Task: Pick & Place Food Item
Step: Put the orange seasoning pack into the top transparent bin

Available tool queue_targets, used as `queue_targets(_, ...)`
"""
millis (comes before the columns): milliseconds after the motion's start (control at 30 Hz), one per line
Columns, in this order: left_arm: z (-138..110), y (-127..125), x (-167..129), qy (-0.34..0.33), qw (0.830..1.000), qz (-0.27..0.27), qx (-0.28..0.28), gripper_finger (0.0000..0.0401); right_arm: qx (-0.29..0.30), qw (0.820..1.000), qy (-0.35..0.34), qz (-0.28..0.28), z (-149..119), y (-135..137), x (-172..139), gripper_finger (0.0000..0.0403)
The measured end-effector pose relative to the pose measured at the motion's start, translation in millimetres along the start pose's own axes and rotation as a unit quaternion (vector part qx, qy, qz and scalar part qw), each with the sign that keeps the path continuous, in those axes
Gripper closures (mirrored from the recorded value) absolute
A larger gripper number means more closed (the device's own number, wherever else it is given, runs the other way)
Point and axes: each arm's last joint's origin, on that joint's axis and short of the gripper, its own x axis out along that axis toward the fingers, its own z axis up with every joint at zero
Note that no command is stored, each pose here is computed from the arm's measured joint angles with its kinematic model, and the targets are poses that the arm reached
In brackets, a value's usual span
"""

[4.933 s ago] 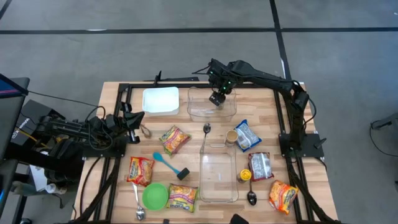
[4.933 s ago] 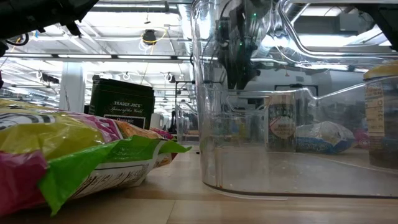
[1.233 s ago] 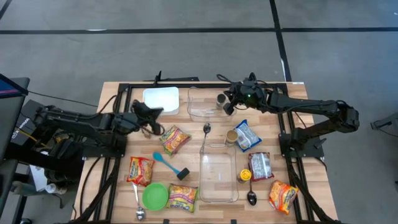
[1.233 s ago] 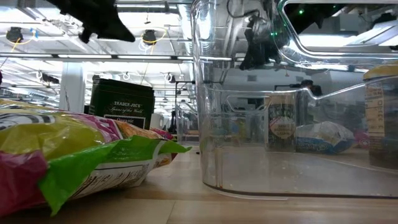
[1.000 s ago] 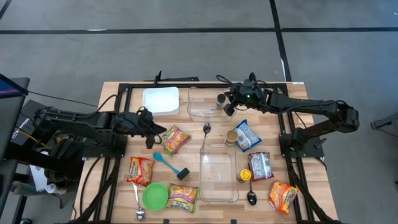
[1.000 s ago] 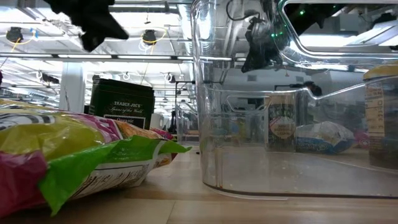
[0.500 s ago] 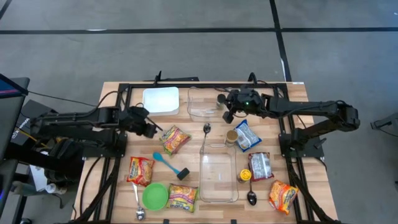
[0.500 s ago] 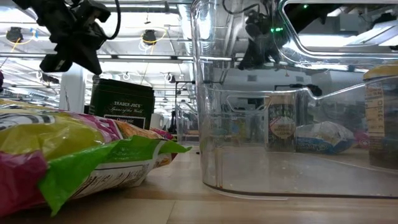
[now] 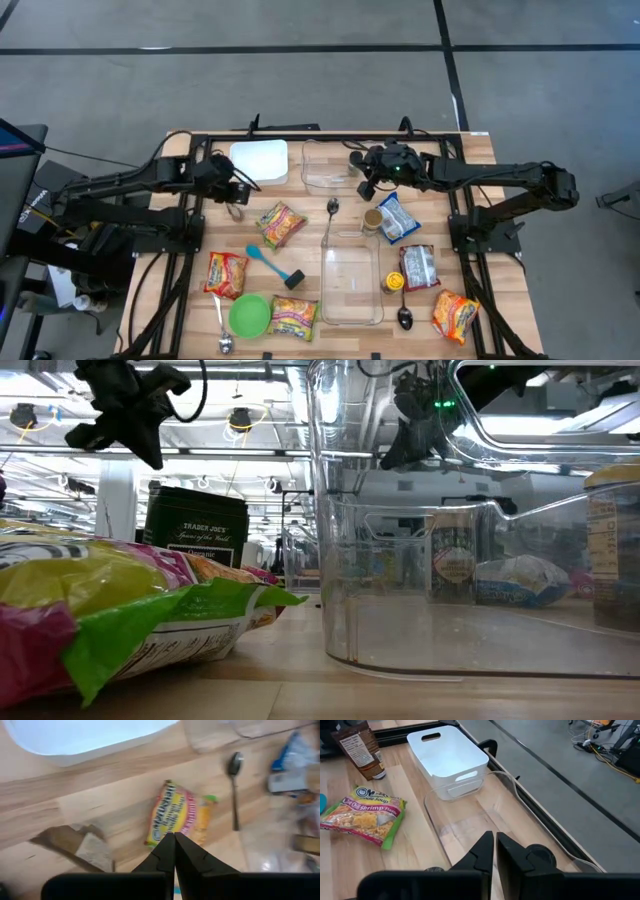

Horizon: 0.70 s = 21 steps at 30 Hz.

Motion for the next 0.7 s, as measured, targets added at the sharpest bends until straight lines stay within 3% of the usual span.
queue_targets(267,11,-18,18,0.04,0.994,0.097,0.021,0.0401,-0.017,0.999,-0.043,0.0,9,0,0,0.0388)
queue_targets(467,7,-13,27,0.074,0.983,0.169,-0.019,0.0401,-0.028,0.998,-0.048,-0.001,10,0,0,0.0388)
queue_targets(700,5,-6,16,0.044,0.98,0.186,-0.05,0.0401,-0.028,0.999,-0.047,0.0,9,0,0,0.0388)
